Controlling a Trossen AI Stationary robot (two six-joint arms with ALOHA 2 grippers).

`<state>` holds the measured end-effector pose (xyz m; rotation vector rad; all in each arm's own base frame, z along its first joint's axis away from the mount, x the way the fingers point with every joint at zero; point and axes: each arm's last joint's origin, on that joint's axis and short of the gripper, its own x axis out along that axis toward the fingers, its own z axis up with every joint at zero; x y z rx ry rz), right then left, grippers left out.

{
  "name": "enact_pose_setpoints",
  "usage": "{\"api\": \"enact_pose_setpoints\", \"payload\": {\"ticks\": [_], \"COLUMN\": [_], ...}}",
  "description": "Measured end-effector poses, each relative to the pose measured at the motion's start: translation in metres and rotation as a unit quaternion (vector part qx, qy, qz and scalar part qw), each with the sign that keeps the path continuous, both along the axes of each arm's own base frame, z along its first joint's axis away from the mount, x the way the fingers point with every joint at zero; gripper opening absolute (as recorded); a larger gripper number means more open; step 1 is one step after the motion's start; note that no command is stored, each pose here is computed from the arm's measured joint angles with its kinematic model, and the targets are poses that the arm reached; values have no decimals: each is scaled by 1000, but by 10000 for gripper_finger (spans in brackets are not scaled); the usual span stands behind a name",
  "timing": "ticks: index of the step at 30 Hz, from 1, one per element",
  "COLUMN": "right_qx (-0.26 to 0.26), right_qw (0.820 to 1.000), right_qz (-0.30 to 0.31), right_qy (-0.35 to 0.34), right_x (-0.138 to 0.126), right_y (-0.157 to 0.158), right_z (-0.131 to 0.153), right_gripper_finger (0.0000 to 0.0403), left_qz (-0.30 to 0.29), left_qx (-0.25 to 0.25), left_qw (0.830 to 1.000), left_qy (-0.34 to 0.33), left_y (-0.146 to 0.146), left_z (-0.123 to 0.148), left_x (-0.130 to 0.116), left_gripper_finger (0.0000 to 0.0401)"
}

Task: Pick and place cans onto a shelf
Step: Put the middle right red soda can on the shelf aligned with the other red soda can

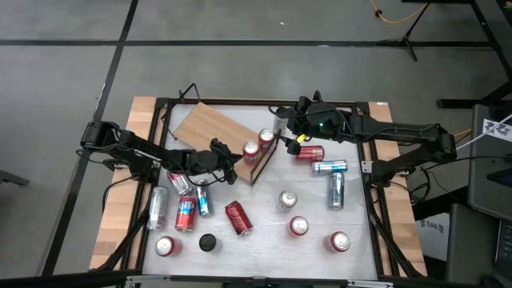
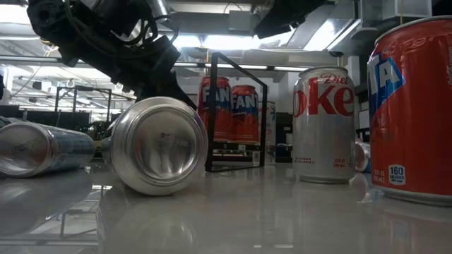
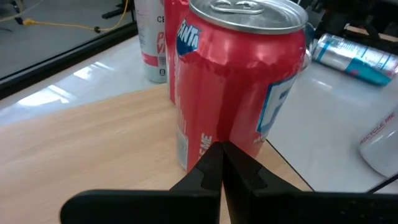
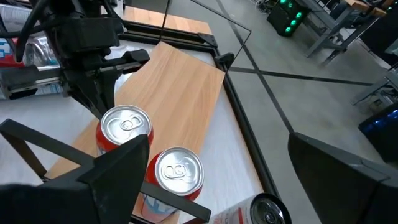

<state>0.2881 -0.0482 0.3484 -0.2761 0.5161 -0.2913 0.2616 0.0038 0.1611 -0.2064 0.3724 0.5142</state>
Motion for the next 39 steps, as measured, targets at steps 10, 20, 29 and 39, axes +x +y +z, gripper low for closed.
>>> {"api": "enact_pose_setpoints", "payload": {"ticks": [10,20,29,39], "right_qx": [1,1,1,1], "right_qw": [1000,1000,1000,1000], "right_qz": [0,0,0,1], "right_qy": [3,3,3,3], "right_x": [0,0,0,0], "right_y": [0,0,0,0], "right_z": [0,0,-1,-1], "right_gripper_finger": [374,374,374,374], "left_qz": [43,41,28,23], "left_qx": [32,24,7,-2], "left_qw": [998,999,999,998], "left_qy": [12,-17,-38,-55], "left_y": [3,3,11,20], "left_z": [0,4,3,0], "left_x": [-2,0,5,9], "left_gripper_finger": [0,0,0,0]}}
